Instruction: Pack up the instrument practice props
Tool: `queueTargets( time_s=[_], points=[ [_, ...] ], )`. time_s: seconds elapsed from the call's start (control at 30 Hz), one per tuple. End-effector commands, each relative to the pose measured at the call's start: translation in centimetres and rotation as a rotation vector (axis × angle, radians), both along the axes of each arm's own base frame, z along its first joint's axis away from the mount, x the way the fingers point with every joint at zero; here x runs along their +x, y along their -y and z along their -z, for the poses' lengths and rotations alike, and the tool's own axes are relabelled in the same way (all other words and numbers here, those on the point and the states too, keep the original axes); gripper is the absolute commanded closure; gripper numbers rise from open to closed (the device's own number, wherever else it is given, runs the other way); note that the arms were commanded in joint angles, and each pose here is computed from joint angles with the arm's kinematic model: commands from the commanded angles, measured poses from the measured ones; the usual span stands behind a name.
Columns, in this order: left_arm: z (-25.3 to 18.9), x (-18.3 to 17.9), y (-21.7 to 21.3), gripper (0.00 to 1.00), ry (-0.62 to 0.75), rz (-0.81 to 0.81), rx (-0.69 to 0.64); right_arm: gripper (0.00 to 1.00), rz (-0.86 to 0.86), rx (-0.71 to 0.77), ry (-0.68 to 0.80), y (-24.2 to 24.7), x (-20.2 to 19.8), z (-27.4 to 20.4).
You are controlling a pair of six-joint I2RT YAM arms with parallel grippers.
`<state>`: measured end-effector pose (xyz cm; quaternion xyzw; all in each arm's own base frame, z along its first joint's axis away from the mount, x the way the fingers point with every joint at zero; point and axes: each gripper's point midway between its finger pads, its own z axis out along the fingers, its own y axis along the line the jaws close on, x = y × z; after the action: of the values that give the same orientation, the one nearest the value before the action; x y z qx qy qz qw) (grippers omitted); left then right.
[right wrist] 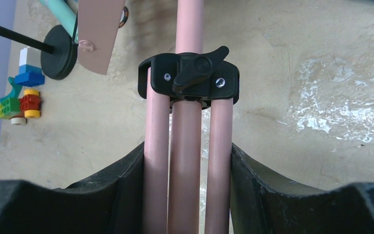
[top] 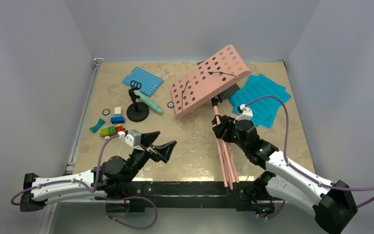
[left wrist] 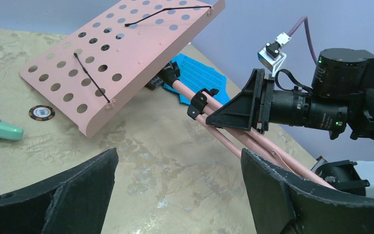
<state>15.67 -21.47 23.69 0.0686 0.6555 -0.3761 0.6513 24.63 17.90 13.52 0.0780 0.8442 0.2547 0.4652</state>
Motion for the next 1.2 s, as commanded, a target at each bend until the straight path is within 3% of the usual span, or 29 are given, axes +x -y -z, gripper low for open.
queueTargets(
  time_s=[0.0, 0.27, 0.47, 0.87, 0.97, 1.1, 1.17],
  points=[
    [-0.2, 0.1, -0.5, 0.0, -0.01, -0.016, -0.021, 1.0, 0.017, 0.449, 0.465, -2.3, 3.6, -17.9],
    [0.8, 0.2, -0.6, 0.0, -0.031, -0.023, -0.015, 1.0, -0.011, 0.374, 0.34, -4.0, 6.5, -12.7],
    [2.2, 0.1, -0.5, 0.0, -0.066, -0.021, -0.019, 1.0, -0.073, 0.266, 0.223, -5.6, 7.2, -6.9],
    [4.0, 0.2, 0.2, 0.0, -0.1, -0.023, 0.018, 0.98, -0.149, 0.117, 0.068, -7.8, 8.9, 0.0],
    [4.3, 0.2, 0.1, 0.0, -0.115, -0.033, 0.035, 0.75, -0.158, 0.098, 0.059, -7.7, 8.5, 0.5],
    [5.1, 0.4, -0.2, 0.0, -0.136, -0.054, 0.059, 0.55, -0.16, 0.081, 0.079, -7.0, 7.9, -0.5],
    [5.2, 0.5, -0.4, 0.0, -0.139, -0.064, 0.072, 0.31, -0.169, 0.07, 0.077, -6.8, 7.6, -1.0]
  ],
)
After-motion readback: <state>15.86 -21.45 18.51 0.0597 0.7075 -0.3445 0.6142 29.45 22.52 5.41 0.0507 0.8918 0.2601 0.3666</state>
